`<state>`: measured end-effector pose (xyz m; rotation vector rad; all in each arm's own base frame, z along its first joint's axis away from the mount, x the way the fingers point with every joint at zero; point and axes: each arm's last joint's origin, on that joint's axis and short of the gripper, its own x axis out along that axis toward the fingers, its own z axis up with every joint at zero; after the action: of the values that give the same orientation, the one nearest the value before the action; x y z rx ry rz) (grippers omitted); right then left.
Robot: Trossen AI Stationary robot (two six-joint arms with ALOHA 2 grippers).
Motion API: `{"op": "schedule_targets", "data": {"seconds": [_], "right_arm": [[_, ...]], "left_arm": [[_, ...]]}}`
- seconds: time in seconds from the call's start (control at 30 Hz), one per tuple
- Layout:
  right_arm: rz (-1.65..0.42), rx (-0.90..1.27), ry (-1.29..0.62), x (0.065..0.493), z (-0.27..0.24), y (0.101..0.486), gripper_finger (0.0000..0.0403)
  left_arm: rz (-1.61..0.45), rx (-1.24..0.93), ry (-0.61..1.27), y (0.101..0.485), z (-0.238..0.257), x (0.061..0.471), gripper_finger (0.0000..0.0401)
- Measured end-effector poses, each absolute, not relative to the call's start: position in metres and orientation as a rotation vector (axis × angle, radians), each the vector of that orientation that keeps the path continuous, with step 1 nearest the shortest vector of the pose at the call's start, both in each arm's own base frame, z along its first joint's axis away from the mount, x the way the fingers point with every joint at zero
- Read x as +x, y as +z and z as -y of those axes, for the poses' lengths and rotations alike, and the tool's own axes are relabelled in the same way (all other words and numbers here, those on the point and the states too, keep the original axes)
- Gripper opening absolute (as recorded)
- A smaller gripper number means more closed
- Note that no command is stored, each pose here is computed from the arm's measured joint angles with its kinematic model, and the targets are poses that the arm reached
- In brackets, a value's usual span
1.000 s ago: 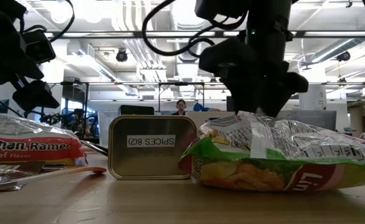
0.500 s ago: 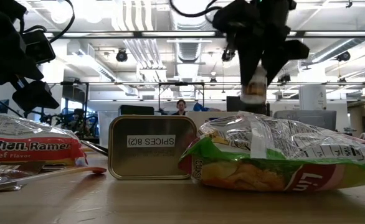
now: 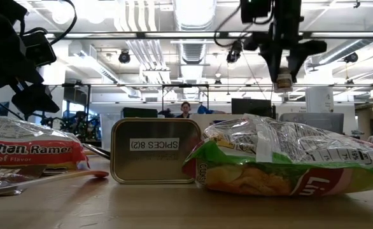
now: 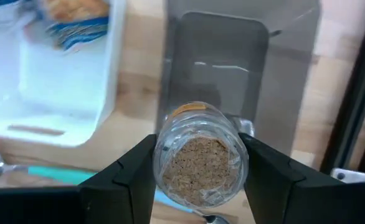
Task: Pick & Place Food Item
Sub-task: Put the left brown seasoning bottle into the black bin
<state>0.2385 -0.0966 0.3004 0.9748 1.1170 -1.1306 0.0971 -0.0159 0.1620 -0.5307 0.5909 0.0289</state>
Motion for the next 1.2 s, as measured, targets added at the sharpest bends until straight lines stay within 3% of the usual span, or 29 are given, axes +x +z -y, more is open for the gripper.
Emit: {"op": "schedule_targets", "data": {"seconds": [0.57,1.2], "right_arm": [[-1.354,0.982,-1.281,0.241,0.156,0.236,0.0182],[-1.388,0.94,-1.212,0.234,0.172,0.217,0.0182]], "left_arm": [[-0.594,-0.53,0.03,0.162,0.016,0.097,0.0363],[-0.594,-0.53,0.03,0.162,0.016,0.097,0.0363]]}}
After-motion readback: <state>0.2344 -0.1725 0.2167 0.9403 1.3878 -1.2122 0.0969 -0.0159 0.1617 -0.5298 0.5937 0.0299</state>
